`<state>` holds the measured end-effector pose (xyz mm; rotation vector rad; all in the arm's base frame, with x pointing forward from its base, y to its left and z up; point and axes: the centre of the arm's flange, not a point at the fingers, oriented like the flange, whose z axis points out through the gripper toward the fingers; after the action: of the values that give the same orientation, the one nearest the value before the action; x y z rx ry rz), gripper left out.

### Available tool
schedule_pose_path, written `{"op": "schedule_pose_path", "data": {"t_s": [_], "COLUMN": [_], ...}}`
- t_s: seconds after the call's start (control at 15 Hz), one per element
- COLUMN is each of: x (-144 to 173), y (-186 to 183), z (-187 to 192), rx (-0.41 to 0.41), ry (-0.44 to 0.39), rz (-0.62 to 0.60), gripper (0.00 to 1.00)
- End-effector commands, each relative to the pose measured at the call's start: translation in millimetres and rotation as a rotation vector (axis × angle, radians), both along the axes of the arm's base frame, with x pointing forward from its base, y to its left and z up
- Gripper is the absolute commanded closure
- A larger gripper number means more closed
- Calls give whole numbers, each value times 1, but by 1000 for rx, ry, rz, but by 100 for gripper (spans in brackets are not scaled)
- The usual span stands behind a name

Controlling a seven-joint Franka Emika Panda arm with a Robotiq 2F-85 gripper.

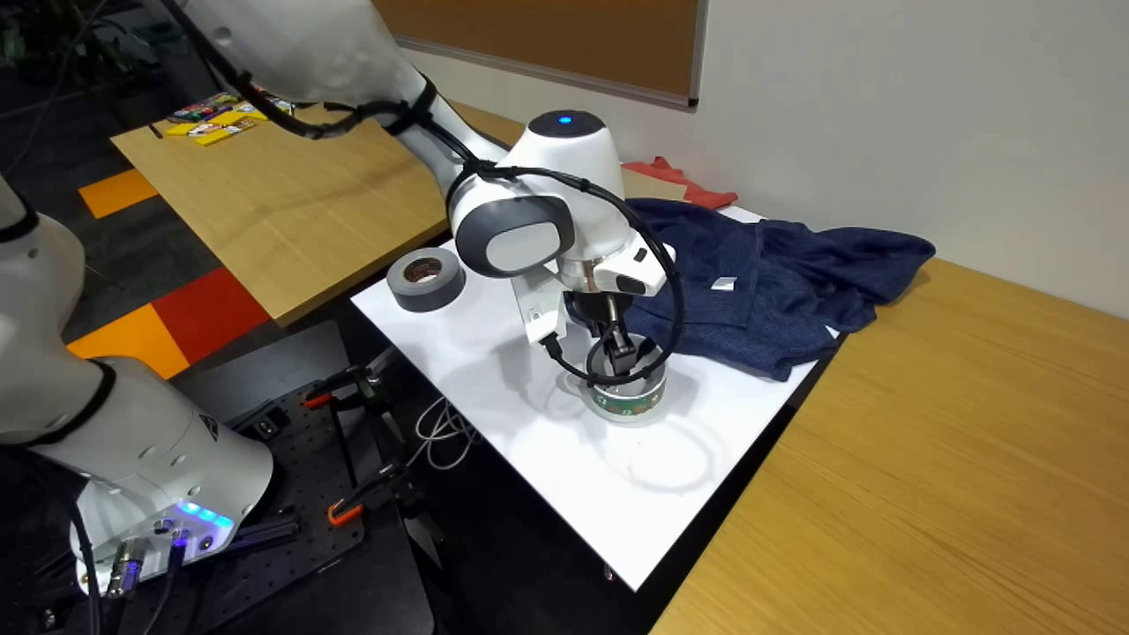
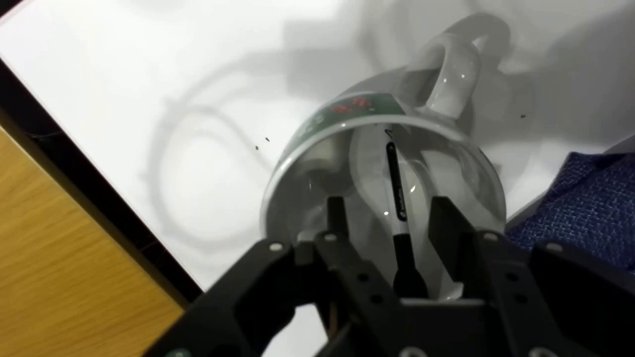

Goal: Take the marker out of the mug and put it on the table

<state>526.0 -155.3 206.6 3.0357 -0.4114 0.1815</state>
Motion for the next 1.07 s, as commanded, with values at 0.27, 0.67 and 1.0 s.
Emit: {"op": "schedule_pose_path", "data": {"t_s": [0.27, 0.67, 1.0], "x": [23, 34, 36], "y": [-5, -9, -11], "z": [-20, -35, -37], "rx": [23, 17, 18], "ry": [-15, -13, -24], "rz": [3, 2, -1], "gripper": [50, 58, 100]}}
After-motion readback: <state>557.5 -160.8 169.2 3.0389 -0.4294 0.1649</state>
